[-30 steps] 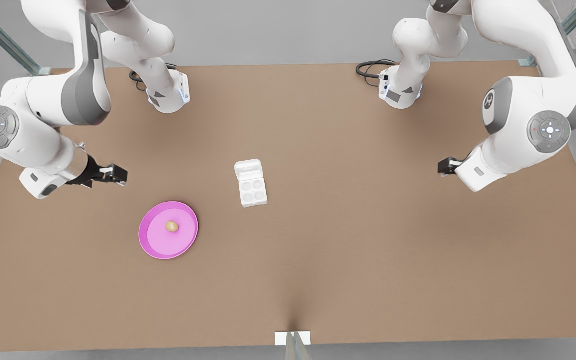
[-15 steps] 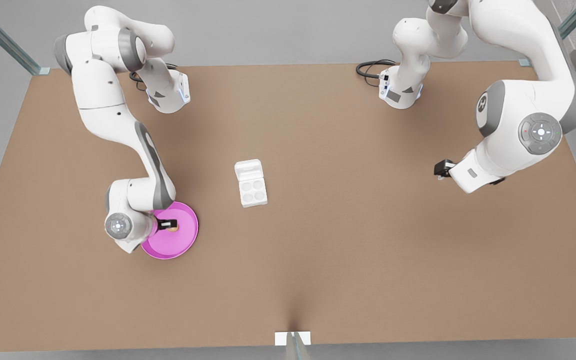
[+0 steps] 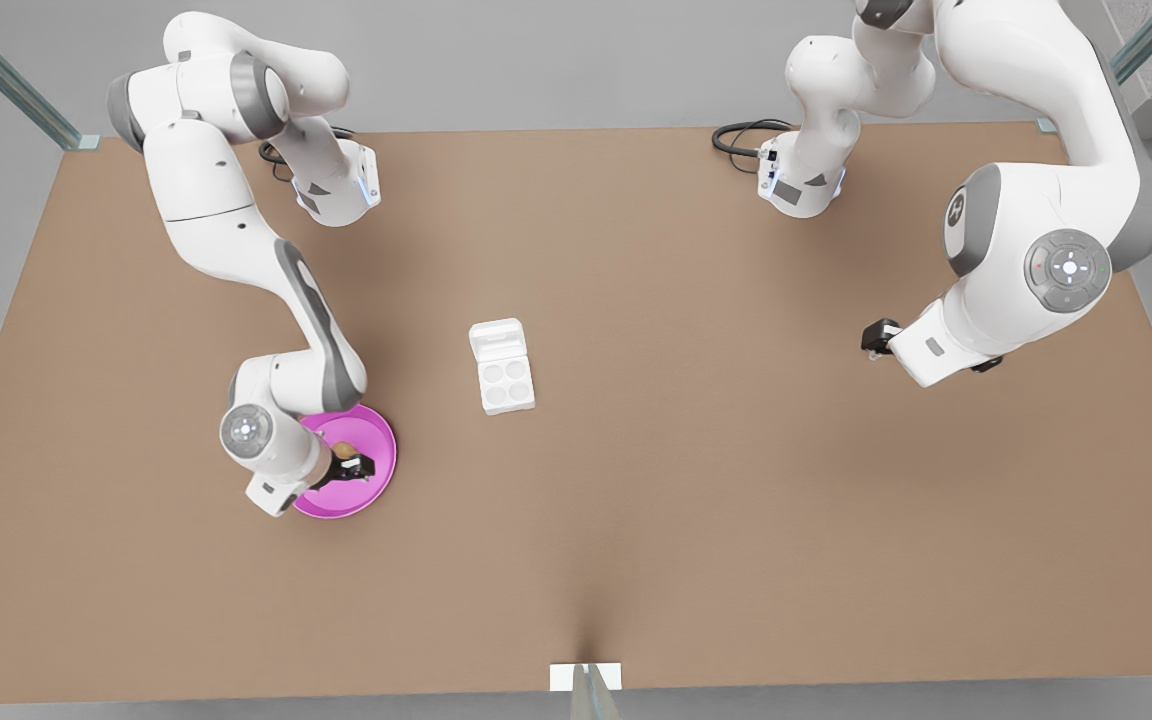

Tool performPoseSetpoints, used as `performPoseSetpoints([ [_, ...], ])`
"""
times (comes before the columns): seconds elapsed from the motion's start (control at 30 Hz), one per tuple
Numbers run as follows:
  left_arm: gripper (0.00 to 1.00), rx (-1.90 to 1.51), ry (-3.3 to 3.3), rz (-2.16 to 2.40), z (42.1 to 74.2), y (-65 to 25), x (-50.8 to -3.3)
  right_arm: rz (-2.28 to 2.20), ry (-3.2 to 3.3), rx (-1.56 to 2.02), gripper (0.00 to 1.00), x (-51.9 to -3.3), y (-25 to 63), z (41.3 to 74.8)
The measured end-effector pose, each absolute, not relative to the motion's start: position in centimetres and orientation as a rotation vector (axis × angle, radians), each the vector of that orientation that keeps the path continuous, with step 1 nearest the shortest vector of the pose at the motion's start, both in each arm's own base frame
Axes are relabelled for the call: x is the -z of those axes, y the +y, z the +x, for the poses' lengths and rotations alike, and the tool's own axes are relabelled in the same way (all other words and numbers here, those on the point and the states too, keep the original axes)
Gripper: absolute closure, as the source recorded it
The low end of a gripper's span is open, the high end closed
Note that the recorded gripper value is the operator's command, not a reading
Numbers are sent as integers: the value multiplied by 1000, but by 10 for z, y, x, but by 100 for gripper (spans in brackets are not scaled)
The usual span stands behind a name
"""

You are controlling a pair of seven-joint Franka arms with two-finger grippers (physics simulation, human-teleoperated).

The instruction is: Pack egg into the box and close the box lid

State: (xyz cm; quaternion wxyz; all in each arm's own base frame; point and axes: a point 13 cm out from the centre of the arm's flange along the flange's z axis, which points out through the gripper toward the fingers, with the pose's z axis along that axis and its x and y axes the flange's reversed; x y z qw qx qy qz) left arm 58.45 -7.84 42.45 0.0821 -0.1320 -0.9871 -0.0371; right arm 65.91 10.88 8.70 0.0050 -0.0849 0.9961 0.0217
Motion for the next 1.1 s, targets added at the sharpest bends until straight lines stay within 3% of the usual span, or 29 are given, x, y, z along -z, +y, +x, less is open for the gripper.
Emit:
performPoseSetpoints([
  [0.27,0,111,-2944,-401,585,-79,-422,-279,3162,-71,0,-70,104,629],
  [0.63,0,110,-2936,-406,585,-79,-418,-264,3110,-72,0,-62,98,633],
  [1.1,0,111,-2933,-420,584,-84,-418,-265,3113,-68,0,-36,93,603],
])
